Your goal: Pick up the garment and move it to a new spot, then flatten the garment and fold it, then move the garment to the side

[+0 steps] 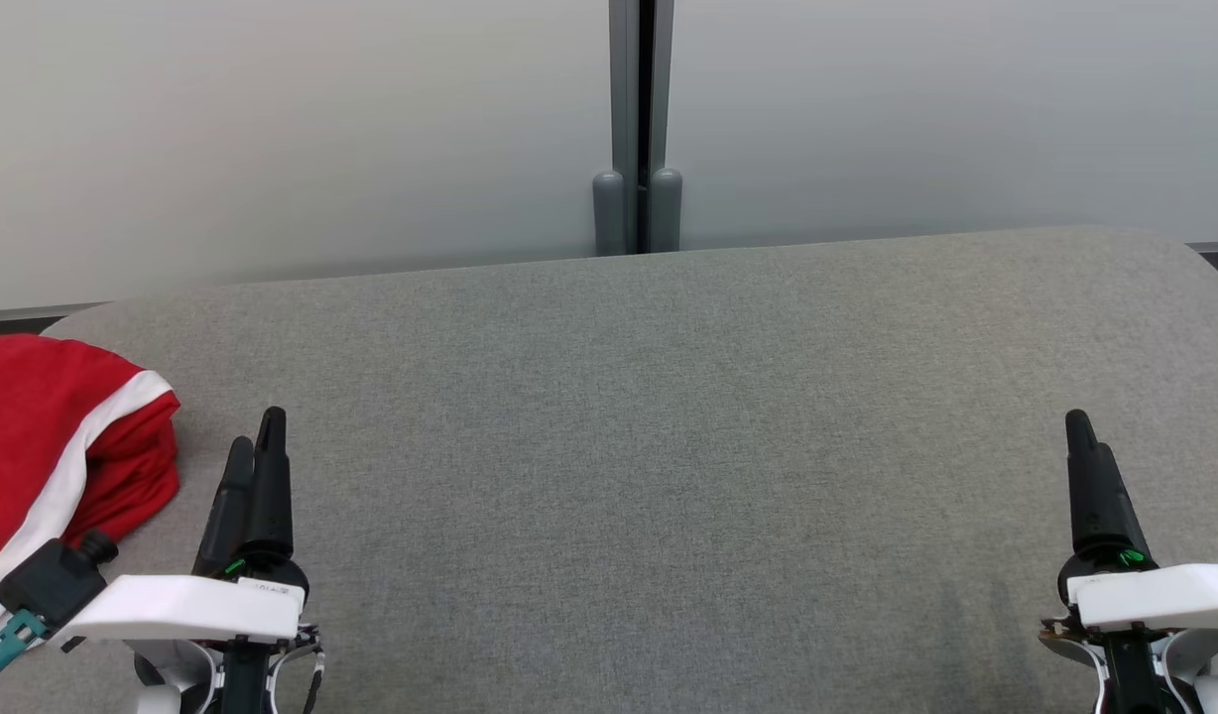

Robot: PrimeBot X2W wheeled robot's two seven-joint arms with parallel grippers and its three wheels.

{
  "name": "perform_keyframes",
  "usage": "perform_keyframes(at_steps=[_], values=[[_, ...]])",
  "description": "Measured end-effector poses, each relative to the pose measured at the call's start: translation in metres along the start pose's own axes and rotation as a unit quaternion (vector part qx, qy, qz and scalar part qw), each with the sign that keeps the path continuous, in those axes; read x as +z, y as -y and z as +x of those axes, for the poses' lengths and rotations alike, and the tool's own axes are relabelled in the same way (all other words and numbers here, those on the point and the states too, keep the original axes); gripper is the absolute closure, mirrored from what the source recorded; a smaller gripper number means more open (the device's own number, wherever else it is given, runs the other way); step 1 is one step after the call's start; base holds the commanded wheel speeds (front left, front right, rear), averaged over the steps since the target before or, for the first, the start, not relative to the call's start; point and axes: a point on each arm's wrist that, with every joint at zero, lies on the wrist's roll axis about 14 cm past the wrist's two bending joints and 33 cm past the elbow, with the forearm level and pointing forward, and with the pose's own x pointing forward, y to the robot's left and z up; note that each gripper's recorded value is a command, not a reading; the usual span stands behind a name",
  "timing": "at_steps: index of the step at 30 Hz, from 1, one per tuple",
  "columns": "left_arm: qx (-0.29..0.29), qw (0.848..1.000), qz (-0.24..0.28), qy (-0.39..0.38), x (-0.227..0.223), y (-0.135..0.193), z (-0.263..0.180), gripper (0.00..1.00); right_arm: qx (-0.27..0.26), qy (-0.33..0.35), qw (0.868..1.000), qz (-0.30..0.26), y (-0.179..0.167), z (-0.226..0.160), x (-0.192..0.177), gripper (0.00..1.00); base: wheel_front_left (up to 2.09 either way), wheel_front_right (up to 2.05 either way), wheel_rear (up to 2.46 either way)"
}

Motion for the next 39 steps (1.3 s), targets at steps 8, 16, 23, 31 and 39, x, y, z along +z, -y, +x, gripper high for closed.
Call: perform_keyframes(at_steps=[8,16,23,31,39], values=[[-0.005,0.997,0.078,-0.004,-0.003,0.001,-0.002,0.0,0.01,-0.01,0.997,-0.075,-0.003,-0.002,-0.005,0.0,0.0,0.0,0.0],[-0.005,0.989,0.146,-0.01,-0.007,-0.002,-0.005,0.0,0.021,-0.025,0.989,-0.145,-0.007,-0.004,-0.013,0.0,0.0,0.0,0.0],[-0.002,0.98,0.2,-0.016,-0.01,-0.007,-0.009,0.0,0.032,-0.039,0.98,-0.191,-0.012,-0.007,-0.024,0.0,0.0,0.0,0.0],[-0.006,0.969,0.247,-0.021,-0.013,-0.009,-0.011,0.0,0.032,-0.044,0.971,-0.234,-0.009,-0.011,-0.027,0.0,0.0,0.0,0.0],[0.001,0.959,0.281,-0.032,-0.019,-0.018,-0.016,0.0,0.038,-0.051,0.959,-0.276,-0.009,-0.014,-0.032,0.0,0.0,0.0,0.0]])
